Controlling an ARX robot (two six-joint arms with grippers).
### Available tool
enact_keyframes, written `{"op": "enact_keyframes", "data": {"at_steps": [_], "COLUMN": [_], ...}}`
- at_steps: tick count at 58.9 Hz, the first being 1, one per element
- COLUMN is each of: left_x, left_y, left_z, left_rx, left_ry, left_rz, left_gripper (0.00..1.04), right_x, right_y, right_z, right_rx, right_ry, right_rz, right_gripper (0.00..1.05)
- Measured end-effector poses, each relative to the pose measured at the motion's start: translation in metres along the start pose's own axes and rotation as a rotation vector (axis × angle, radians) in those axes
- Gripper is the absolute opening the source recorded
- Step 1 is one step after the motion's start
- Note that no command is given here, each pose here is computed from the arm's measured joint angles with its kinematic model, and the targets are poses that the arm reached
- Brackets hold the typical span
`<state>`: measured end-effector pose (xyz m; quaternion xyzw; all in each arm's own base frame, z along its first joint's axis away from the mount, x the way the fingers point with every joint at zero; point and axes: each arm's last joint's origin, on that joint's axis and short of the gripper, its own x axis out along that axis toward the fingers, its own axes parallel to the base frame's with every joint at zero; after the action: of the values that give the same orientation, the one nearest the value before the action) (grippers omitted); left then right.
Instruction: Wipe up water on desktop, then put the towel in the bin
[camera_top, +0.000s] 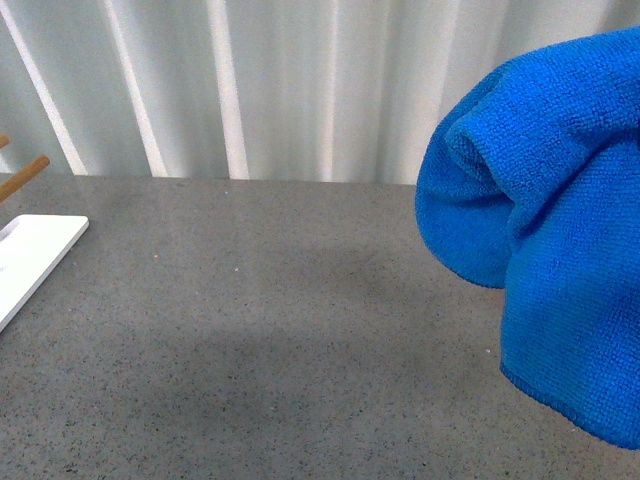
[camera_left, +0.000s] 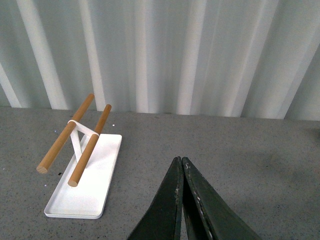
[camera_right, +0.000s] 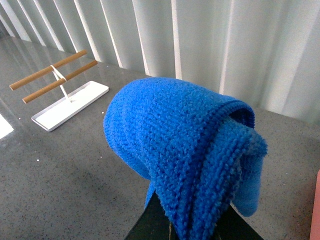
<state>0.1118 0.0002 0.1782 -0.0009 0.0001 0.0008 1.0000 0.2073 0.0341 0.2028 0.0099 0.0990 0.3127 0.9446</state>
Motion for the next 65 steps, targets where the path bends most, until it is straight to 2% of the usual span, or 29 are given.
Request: {"op": "enact_keyframes", "data": {"at_steps": [14,18,22,46,54,58,65], "left_x": [-0.004,-0.012,-0.015,-0.015,-0.015,-0.015,-0.015], "left_y": [0.0,0.0,0.0,0.0,0.0,0.0,0.0], "left_z": [-0.004,-0.008,-0.006,-0.006,-0.006,-0.006,-0.006], "left_rx": [0.0,0.0,0.0,0.0,-0.001,-0.001,-0.001], "left_ry": [-0.024,0.005,-0.026,-0.022,-0.022,-0.022,-0.022], "left_rz": [0.0,-0.001,0.0,0.0,0.0,0.0,0.0], "left_gripper": [0.04,0.04,0.04,0.04,0.28,0.43,0.66], "right_x": [0.0,0.0,0.0,0.006,0.024,0.045,0.083], "right_y": [0.0,-0.001,-0.001,-0.001,-0.007,-0.016,-0.027], "right_z": [0.0,0.0,0.0,-0.002,-0.001,-0.004,-0.01], "right_rx": [-0.001,0.0,-0.001,0.011,0.06,0.097,0.144], "right_ry": [0.001,0.0,0.001,0.018,0.076,0.163,0.296], "right_rz": [-0.016,-0.017,-0.018,-0.021,-0.071,-0.123,-0.144], "right_gripper": [0.04,0.04,0.04,0.04,0.04,0.04,0.04]}}
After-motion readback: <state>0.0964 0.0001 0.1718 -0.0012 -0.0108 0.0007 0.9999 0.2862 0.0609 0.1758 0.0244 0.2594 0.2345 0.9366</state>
